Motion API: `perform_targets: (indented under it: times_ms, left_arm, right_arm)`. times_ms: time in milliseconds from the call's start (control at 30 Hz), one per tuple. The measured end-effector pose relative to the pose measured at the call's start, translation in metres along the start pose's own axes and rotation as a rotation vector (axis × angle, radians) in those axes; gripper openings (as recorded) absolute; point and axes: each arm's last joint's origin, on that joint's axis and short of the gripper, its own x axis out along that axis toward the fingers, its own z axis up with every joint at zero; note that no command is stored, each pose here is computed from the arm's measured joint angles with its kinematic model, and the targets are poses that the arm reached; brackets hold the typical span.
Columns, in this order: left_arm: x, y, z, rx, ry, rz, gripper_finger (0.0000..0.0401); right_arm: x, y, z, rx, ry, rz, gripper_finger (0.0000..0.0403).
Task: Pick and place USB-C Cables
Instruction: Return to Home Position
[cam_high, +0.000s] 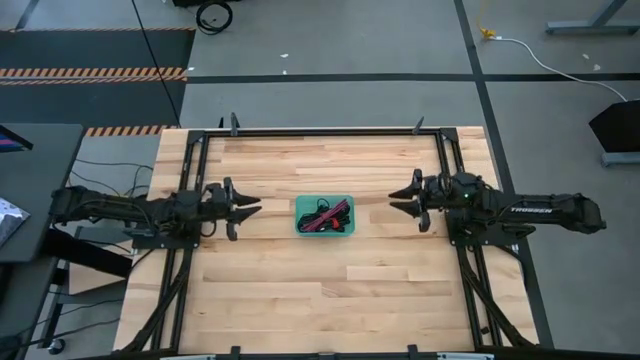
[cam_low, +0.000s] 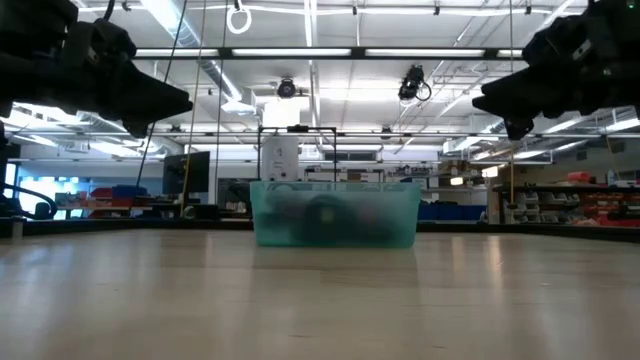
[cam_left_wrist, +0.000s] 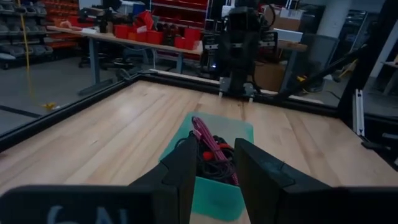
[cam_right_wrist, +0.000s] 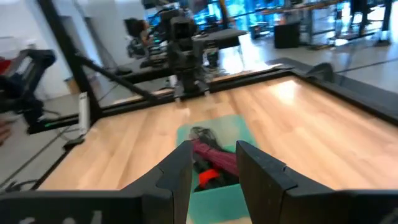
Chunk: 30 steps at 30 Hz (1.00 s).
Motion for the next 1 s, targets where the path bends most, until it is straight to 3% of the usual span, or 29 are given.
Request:
perform_targets:
  times_ms: [333, 667, 1000]
  left_arm:
    - [0.0, 0.001, -0.007, 0.005, 0.074, 0.012, 0.0116]
    - [0.0, 0.001, -0.008, 0.012, 0.083, 0.013, 0.0117]
    - [0.0, 0.001, -0.009, 0.012, 0.084, 0.013, 0.0117]
  right_arm:
    - [-0.005, 0.005, -0.008, -0.027, -0.069, 0.013, 0.013]
    - [-0.007, 0.003, -0.016, -0.09, 0.018, -0.002, 0.013]
    - [-0.007, 0.004, -0.015, -0.088, 0.004, 0.004, 0.013]
